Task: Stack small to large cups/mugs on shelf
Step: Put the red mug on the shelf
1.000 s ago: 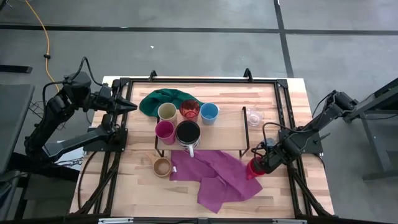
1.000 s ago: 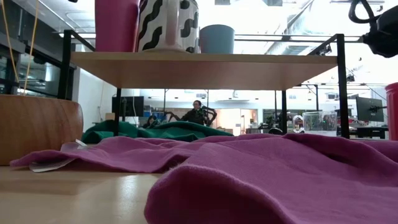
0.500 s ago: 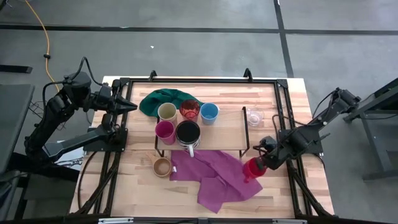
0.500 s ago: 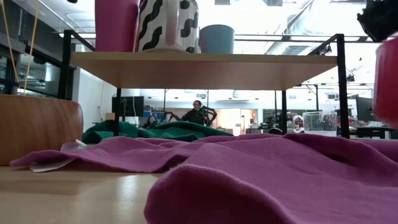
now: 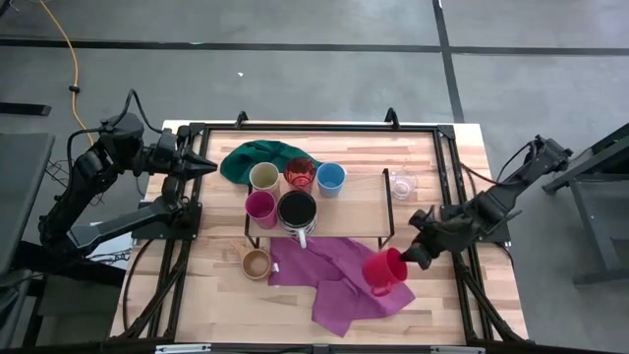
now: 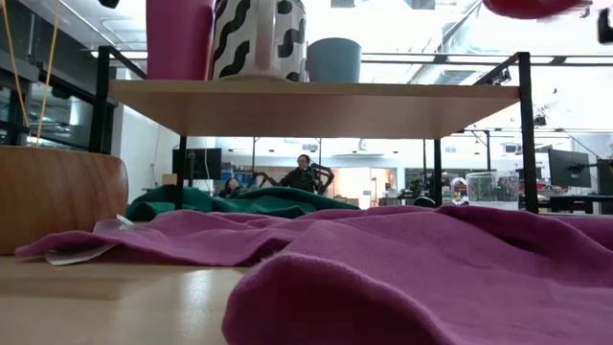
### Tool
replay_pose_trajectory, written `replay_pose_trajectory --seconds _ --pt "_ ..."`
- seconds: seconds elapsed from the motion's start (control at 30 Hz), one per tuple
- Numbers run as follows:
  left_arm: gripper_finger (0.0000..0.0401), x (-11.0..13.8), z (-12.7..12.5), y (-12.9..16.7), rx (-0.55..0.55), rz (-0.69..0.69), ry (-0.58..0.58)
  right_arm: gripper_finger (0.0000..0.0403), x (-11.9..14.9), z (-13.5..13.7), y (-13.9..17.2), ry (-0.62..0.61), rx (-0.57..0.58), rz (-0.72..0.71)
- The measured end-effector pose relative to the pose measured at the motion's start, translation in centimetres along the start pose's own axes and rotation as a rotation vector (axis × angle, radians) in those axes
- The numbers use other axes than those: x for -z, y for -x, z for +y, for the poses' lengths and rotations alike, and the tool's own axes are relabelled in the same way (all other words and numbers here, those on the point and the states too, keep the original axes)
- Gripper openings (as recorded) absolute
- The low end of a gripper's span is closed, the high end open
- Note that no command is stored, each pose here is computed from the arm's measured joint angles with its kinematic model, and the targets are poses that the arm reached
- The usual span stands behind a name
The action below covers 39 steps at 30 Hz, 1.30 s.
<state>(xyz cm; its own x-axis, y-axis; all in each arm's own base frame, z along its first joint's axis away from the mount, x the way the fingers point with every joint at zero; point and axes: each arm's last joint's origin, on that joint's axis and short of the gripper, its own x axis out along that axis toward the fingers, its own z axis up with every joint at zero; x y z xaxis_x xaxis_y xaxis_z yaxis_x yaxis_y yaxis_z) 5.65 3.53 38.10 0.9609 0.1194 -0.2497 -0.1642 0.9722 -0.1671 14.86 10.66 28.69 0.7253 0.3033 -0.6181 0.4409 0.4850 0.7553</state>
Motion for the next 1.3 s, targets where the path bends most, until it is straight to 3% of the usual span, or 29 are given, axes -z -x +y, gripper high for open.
replay_pose_trajectory --seconds 0.23,0.37,0.6,0.8,0.93,1.3 --pt "0.0024 -0.2 0.1 0.0 -0.019 -0.013 0.019 0.0000 -2.1 1.9 0.9 0.103 -0.208 -0.203" --pt "0.0024 -0.2 0.1 0.0 -0.026 -0.013 0.028 0.0000 -3.6 1.8 1.1 0.147 -0.203 -0.247" --pt "0.0024 -0.2 0.1 0.0 -0.026 -0.013 0.034 0.0000 -6.8 2.7 2.8 0.273 -0.049 -0.223" --pt "0.0024 -0.2 0.1 0.0 -0.025 -0.013 0.035 0.0000 -9.8 4.7 5.1 0.376 0.147 -0.164" --pt "0.0024 -0.1 0.1 0.0 -0.026 -0.012 0.030 0.0000 -11.3 5.8 4.6 0.433 0.290 -0.042" --pt "0.0024 0.3 0.1 0.0 -0.024 0.027 0.018 0.0000 -15.5 7.4 1.6 0.524 0.405 0.132"
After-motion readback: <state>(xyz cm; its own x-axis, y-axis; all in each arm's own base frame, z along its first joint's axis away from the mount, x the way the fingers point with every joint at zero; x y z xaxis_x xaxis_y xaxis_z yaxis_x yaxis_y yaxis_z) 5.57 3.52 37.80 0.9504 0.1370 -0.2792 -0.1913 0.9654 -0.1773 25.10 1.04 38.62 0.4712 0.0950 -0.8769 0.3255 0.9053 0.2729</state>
